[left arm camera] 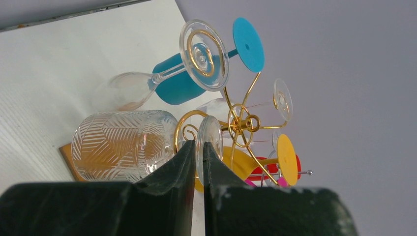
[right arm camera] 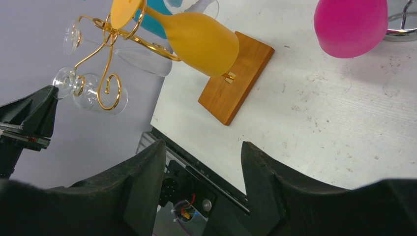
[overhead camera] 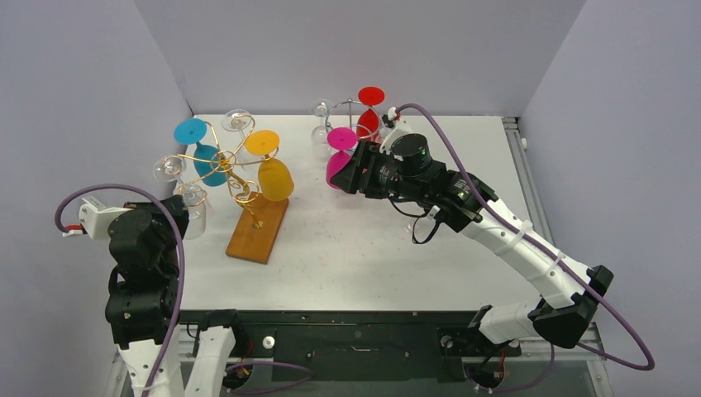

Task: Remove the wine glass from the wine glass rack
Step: Pick up the wine glass from the wine rack.

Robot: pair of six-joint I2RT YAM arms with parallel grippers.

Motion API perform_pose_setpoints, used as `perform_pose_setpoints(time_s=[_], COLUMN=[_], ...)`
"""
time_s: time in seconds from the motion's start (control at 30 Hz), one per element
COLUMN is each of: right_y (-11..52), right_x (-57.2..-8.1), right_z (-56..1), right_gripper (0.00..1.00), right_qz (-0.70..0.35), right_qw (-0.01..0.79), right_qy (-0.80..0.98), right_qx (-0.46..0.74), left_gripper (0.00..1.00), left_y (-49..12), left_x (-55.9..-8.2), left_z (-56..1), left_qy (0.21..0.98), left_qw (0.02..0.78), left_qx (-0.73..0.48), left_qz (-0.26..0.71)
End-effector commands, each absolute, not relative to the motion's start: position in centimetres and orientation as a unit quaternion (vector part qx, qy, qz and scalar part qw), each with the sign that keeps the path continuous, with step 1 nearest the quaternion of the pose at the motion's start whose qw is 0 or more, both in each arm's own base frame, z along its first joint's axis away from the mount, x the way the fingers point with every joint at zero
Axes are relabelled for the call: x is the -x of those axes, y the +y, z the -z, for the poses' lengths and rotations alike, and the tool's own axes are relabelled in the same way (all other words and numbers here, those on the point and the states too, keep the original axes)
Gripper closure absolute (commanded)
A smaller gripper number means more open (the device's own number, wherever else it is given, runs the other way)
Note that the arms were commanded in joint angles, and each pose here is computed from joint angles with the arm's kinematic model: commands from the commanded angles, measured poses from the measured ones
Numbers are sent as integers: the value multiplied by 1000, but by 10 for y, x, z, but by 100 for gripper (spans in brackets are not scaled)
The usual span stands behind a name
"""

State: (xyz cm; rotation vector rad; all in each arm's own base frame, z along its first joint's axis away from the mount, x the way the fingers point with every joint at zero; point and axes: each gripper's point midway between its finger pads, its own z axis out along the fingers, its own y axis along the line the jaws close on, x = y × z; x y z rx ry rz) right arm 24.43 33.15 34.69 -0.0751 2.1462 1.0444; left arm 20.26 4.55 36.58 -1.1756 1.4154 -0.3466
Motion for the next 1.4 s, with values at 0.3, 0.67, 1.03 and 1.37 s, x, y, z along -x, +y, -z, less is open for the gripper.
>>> perform_pose_setpoints(time_s=[0.3,0.67,1.03,1.37], right_y=[325,323,322,321], right_x=[-242,-242,-244,-247], right_z=[-366,-368,-370,-372], right_gripper=[47,47,47,46], right_qz=[-417,-415,-412,-410], right_qw=[395,399,404,410], right_qy=[818,817,816,815], right_qx=[29,30,29,28], left_gripper=[100,100,100,100], left_y=[56,55,51,44], left_x=[-214,-224,-236,-247], left_z=[-411,-411,-411,-412], left_qy=[540,540,544,556], left_qw=[652,652,649,643], left_qx=[503,501,495,484], left_qz=[175,182,193,209])
